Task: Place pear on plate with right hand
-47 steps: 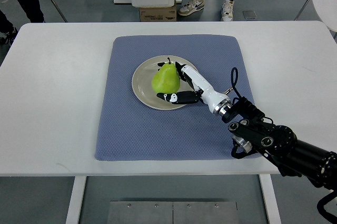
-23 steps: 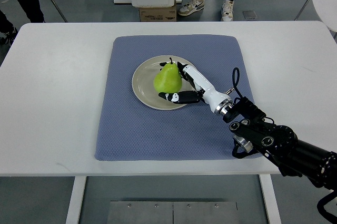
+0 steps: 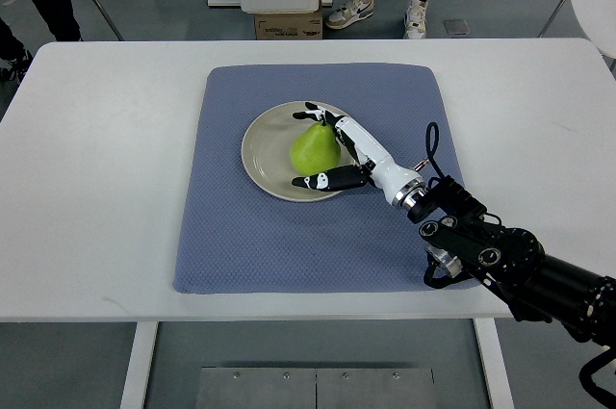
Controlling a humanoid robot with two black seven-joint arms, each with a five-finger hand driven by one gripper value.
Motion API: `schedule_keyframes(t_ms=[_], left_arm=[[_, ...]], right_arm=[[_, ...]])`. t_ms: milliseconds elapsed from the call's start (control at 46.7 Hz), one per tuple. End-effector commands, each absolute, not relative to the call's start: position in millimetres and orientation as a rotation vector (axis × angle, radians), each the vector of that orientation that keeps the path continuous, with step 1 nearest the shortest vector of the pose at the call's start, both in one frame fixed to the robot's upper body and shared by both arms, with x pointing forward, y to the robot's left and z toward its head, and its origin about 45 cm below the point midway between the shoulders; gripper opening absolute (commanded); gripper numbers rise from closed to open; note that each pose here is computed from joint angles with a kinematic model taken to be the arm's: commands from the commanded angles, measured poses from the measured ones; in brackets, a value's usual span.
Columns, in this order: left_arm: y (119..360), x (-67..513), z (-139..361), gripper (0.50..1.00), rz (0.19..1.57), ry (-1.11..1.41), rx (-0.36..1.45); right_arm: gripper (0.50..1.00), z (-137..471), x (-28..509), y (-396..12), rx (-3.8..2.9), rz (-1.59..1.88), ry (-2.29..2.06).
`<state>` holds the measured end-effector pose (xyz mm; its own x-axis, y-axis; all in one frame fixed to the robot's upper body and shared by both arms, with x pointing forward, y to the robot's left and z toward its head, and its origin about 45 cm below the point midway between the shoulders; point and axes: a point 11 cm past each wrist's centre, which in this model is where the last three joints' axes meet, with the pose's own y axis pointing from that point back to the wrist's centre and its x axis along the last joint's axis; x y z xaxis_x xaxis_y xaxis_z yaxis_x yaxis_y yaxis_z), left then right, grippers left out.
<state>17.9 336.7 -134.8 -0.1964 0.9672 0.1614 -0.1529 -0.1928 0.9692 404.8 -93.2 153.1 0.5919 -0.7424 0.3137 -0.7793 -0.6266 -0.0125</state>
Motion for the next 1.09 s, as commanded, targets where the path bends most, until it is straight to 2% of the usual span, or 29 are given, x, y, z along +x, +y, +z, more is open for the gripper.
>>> schedule_keyframes(t_ms=[0, 300, 579, 943, 1071], left_arm=[[337, 18, -135, 1.0, 1.554, 1.12, 1.115], [337, 18, -135, 1.0, 1.554, 1.12, 1.115], [337, 18, -135, 1.0, 1.554, 1.12, 1.115], [337, 18, -135, 1.0, 1.554, 1.12, 1.115], [337, 18, -135, 1.0, 1.554, 1.12, 1.115]], right_arm=[[0.985, 154, 405, -93, 2.69, 0.442, -1.292], [0.985, 162, 420, -123, 2.637, 0.466, -1.375], [0.985, 166, 433, -178, 2.537, 0.46, -1.485], [0.985, 169, 442, -249, 2.429, 0.117, -1.946], [0.985, 174, 447, -263, 2.388, -0.014, -2.071]])
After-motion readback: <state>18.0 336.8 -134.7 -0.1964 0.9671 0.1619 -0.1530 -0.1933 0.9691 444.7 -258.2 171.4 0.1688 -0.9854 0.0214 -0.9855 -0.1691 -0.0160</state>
